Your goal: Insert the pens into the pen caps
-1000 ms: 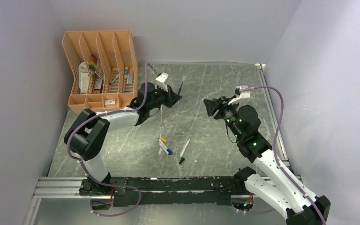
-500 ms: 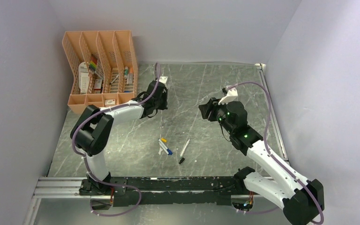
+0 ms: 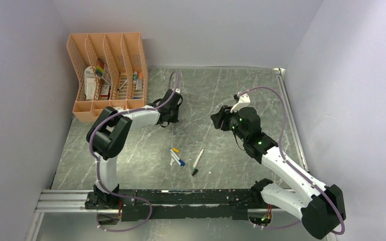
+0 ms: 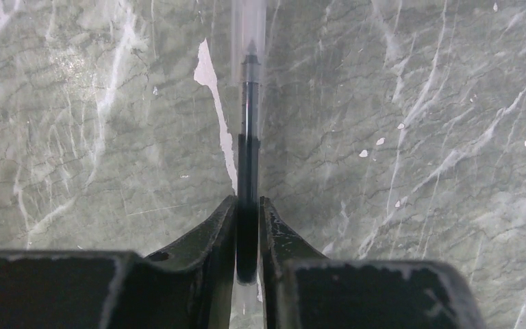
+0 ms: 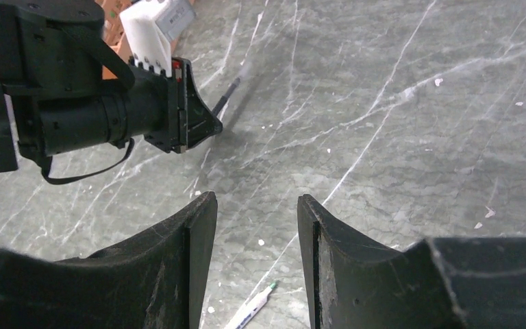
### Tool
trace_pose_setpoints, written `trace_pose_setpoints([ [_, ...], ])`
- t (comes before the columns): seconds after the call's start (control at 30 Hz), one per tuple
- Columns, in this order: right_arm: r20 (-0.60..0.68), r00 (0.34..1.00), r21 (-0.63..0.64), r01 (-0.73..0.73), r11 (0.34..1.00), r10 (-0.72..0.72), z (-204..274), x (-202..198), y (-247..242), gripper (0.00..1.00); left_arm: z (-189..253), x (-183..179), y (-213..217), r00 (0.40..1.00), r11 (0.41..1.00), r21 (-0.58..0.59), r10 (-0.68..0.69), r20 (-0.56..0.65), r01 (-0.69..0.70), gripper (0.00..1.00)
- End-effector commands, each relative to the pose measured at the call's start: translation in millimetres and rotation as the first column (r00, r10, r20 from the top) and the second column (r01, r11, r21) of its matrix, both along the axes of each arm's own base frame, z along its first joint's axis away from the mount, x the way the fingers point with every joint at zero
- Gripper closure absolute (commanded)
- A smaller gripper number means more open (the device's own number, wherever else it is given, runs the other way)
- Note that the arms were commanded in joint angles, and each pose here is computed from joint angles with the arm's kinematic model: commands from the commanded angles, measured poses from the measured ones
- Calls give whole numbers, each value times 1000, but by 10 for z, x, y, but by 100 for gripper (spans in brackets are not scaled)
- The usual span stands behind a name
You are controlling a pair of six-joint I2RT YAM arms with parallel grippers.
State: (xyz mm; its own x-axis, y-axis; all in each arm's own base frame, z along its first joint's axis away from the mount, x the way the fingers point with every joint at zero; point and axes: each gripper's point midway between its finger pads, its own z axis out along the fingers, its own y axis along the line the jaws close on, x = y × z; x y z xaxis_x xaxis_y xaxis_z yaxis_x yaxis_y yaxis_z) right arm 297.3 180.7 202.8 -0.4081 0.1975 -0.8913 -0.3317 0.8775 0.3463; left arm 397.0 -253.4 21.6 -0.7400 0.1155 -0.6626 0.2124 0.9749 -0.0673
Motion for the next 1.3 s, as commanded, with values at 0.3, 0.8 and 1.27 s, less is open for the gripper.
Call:
trace_pose_setpoints([
  [0.3,-236,972,-138,-32,990,-1,-599,-23,15,38,402,51,-108,998,996,-86,1,69,5,63],
  [0.8,-454,885,-305,-48,951,-101,-1428,-669,391,39,1596,-126,-178,879,954,-260,-7,476,148,59],
  [1.27,-559,826,-323,-131,937,-77,-1779,-886,605,51,1608,-208,29,870,968,-229,23,492,104,61],
])
